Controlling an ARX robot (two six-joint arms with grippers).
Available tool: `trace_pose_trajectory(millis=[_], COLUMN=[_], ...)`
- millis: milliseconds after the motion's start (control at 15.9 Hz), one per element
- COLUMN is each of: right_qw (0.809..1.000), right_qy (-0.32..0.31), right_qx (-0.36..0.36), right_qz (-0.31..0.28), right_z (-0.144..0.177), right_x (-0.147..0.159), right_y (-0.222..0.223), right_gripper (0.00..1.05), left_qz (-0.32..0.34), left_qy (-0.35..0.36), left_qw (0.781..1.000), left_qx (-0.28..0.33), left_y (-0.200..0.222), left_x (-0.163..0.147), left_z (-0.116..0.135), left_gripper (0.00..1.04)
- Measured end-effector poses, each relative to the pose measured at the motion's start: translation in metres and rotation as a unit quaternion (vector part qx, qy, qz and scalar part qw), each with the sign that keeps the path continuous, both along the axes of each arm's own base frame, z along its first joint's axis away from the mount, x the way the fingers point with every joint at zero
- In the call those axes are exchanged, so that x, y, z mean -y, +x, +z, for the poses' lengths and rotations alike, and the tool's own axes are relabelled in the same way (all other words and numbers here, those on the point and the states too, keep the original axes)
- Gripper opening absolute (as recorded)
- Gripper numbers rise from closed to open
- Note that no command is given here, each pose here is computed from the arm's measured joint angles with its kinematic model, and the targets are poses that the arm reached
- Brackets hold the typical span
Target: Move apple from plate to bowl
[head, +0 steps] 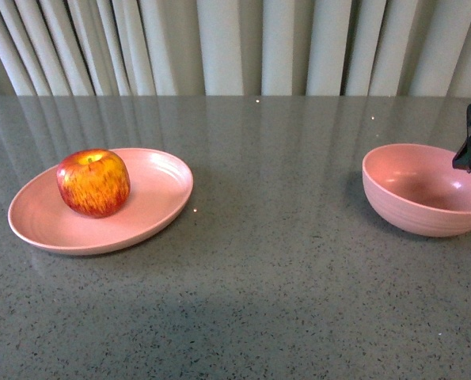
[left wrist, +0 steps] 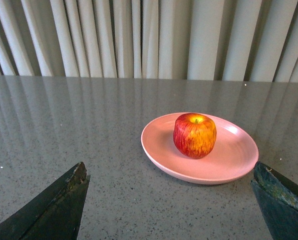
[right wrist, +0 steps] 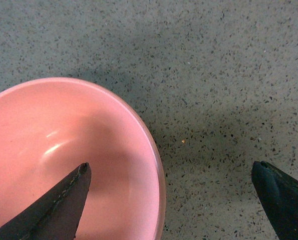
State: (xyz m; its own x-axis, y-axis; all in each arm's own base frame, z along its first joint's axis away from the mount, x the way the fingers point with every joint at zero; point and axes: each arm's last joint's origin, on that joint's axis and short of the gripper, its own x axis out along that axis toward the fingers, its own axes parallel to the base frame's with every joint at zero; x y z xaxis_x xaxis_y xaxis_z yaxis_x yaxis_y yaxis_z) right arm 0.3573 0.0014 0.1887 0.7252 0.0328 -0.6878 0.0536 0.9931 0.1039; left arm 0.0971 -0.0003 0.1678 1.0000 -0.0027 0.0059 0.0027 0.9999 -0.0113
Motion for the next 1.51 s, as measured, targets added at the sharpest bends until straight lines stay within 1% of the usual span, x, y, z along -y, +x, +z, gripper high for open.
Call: trace_pose_trajectory(millis=[314,376,753,878,941,1066,1129,1317,1380,1505], right_qw=[1.0,0.999,0.999,0.999,0.999,0.999,0.999,0.997,0.995,0.992], right_qy=[-0.002,0.0,0.008,0.015,0.017,0.021,0.026,0.041,0.047,0.049], right_qx=[-0.03,-0.032,-0.036,-0.038,-0.035,-0.031,-0.022,0.031,0.046,0.049], right_qz=[-0.008,-0.01,-0.011,-0.001,0.003,0.013,0.021,0.054,0.07,0.103], right_z=[-0.014,-0.014,-0.015,-0.015,-0.014,-0.006,0.003,0.046,0.058,0.063], right_x=[-0.009,-0.009,-0.012,-0.016,-0.018,-0.022,-0.025,-0.041,-0.053,-0.08], right_y=[0.017,0.019,0.021,0.021,0.021,0.017,0.013,-0.002,-0.005,-0.008], right_gripper=[0.98,0.96,0.3,0.09,0.02,0.03,0.03,0.03,0.03,0.03], left_qz=[0.0,0.0,0.0,0.0,0.0,0.0,0.0,0.0,0.0,0.0], left_qy=[0.0,0.0,0.0,0.0,0.0,0.0,0.0,0.0,0.0,0.0], left_qw=[1.0,1.0,1.0,1.0,1.0,1.0,1.0,1.0,1.0,1.0], left_qx=[0.0,0.0,0.0,0.0,0.0,0.0,0.0,0.0,0.0,0.0], left_y=[0.0,0.0,0.0,0.0,0.0,0.0,0.0,0.0,0.0,0.0], left_x=[0.0,0.0,0.0,0.0,0.0,0.0,0.0,0.0,0.0,0.0], left_z=[0.0,0.0,0.0,0.0,0.0,0.0,0.0,0.0,0.0,0.0], left_gripper=[0.98,0.98,0.98,0.98,0.98,0.98,0.98,0.98,0.98,0.98])
